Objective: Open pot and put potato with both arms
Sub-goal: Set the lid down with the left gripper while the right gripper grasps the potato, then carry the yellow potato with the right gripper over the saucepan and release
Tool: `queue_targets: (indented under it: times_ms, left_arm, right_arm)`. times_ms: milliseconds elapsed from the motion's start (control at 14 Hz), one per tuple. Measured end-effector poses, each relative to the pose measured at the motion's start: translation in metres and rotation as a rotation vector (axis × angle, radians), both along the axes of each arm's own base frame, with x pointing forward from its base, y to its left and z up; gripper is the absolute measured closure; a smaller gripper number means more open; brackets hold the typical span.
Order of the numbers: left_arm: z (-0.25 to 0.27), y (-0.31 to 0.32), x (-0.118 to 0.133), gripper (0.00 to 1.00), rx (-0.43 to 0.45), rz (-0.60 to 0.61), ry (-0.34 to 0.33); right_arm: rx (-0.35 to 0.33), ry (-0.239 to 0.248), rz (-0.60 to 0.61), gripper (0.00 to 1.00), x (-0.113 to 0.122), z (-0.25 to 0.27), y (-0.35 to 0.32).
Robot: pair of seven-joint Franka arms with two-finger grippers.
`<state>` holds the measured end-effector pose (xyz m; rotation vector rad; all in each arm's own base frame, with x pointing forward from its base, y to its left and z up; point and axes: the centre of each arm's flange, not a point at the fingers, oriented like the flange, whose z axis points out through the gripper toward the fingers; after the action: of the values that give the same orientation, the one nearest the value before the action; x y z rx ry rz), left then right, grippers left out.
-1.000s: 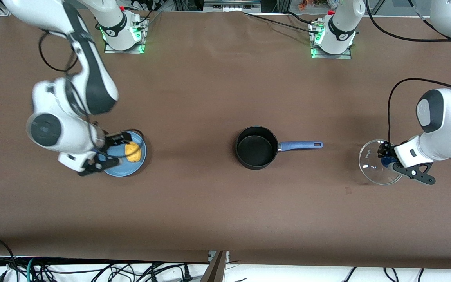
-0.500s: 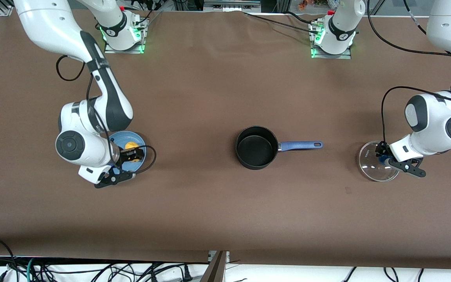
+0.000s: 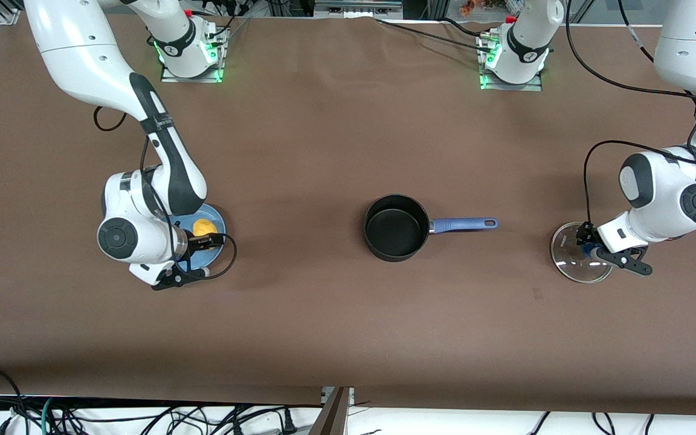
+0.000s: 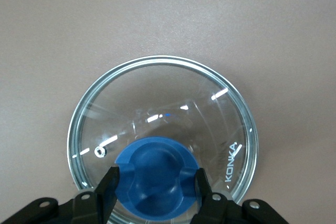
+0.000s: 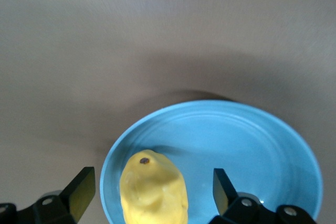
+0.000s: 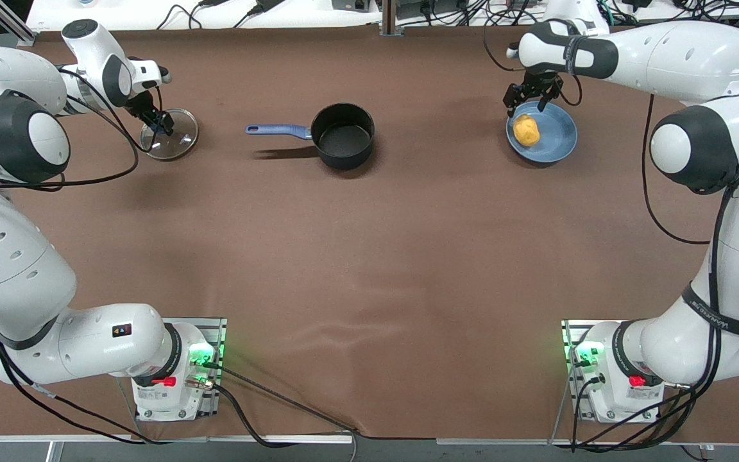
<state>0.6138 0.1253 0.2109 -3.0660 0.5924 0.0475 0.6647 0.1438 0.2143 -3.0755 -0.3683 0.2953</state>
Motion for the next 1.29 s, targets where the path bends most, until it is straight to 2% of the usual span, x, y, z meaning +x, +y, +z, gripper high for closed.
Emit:
queue_targets:
  times_ms: [71,143,286,357,500,571,714,929,1071,1286]
  left_arm:
    - [0.006,0.001,0.003,0.32,-0.003,0.003,0.007]
    - [0.018,0.001,0.008,0.22,-0.017,0.017,0.029]
    - [0.058,-0.002,0.020,0.04,-0.068,0.069,0.088]
    - [0.087,-0.006,0.024,0.00,-0.081,0.103,0.110]
    - [0.151,-0.021,0.025,0.00,-0.083,0.163,0.125]
    - [0.184,-0.032,0.022,0.00,-0.080,0.192,0.122]
    - [0.242,-0.053,0.010,0.00,-0.054,0.250,0.114]
    - [0.309,-0.081,-0.008,0.00,-0.006,0.335,0.124]
    - [0.343,-0.090,-0.014,0.00,-0.001,0.361,0.124]
    - [0.362,-0.084,-0.016,0.00,-0.002,0.384,0.113]
  right_arm:
    - [-0.003,0.004,-0.010,0.02,-0.003,-0.006,0.000]
    - [-0.005,0.007,-0.015,0.02,-0.006,-0.011,-0.001]
    - [-0.008,0.019,-0.020,0.09,-0.010,-0.017,-0.003]
    - [-0.009,0.024,-0.021,0.14,-0.012,-0.019,-0.004]
    - [-0.008,0.027,-0.027,0.37,-0.013,-0.021,-0.005]
    - [0.006,0.026,-0.042,0.42,-0.012,-0.018,-0.005]
    - [0.079,0.024,-0.111,0.42,-0.006,-0.008,-0.002]
    - [0.184,0.054,-0.252,0.42,0.006,0.017,0.005]
    - [0.211,0.066,-0.372,0.42,0.012,0.037,0.022]
    - [0.260,0.111,-0.560,0.42,0.004,0.066,0.100]
